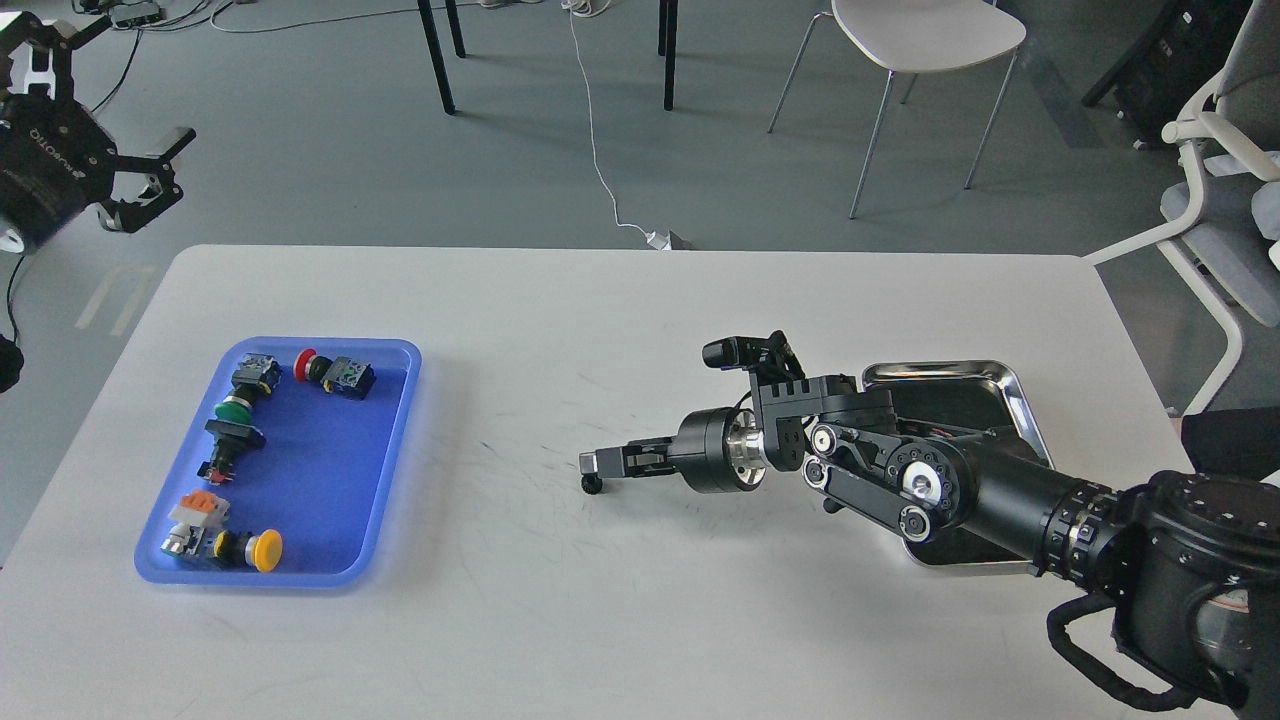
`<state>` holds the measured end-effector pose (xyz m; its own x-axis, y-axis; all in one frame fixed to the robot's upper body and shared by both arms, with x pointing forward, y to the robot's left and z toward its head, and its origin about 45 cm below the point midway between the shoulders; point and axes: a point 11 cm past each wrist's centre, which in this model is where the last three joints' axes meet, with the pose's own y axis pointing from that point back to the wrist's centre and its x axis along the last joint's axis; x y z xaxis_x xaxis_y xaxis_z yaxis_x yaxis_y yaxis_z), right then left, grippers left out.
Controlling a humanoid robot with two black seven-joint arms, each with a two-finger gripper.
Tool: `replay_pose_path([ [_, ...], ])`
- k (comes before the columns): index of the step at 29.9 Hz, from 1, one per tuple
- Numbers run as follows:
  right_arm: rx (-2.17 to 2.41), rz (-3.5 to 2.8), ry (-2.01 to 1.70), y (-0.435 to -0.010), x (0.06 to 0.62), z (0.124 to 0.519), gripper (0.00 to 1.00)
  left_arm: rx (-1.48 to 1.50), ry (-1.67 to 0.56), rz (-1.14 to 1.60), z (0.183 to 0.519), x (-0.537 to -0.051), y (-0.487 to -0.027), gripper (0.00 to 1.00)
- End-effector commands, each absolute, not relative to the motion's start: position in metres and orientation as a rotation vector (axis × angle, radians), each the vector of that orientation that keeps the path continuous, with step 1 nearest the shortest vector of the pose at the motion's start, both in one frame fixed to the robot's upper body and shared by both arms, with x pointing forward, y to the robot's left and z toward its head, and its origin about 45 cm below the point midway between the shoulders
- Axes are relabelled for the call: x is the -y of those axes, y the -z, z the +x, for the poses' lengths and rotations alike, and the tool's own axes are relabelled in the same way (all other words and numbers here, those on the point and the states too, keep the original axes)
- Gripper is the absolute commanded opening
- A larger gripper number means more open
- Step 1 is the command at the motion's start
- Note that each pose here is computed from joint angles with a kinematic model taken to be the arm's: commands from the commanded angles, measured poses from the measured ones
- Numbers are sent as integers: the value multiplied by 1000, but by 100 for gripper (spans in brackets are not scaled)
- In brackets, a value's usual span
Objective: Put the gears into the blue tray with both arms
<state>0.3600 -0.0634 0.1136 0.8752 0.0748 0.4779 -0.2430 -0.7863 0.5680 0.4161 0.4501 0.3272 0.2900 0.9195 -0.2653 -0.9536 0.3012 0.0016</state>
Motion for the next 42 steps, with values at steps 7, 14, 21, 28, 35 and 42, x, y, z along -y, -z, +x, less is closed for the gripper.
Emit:
replay_pose_path([
  [7, 526, 2503, -562, -156, 78, 411, 77, -173, -1288, -68, 410, -472, -346, 99],
  [14, 718, 2606, -440, -170, 77, 420, 84, -184, -1244, 34, 407, -459, -325, 99],
  [21, 1023, 2676, -234, -185, 99, 439, 89, -112, -1143, 92, 409, -428, -317, 99],
  [28, 1348, 2668, -47, -200, 156, 462, 94, -25, -964, 197, 402, -379, -302, 99],
  [35, 1587, 2643, 27, -218, 200, 477, 94, 106, -831, 301, 391, -339, -278, 99],
  [42, 1777, 2595, 93, -223, 244, 480, 94, 238, -716, 373, 376, -309, -268, 99],
])
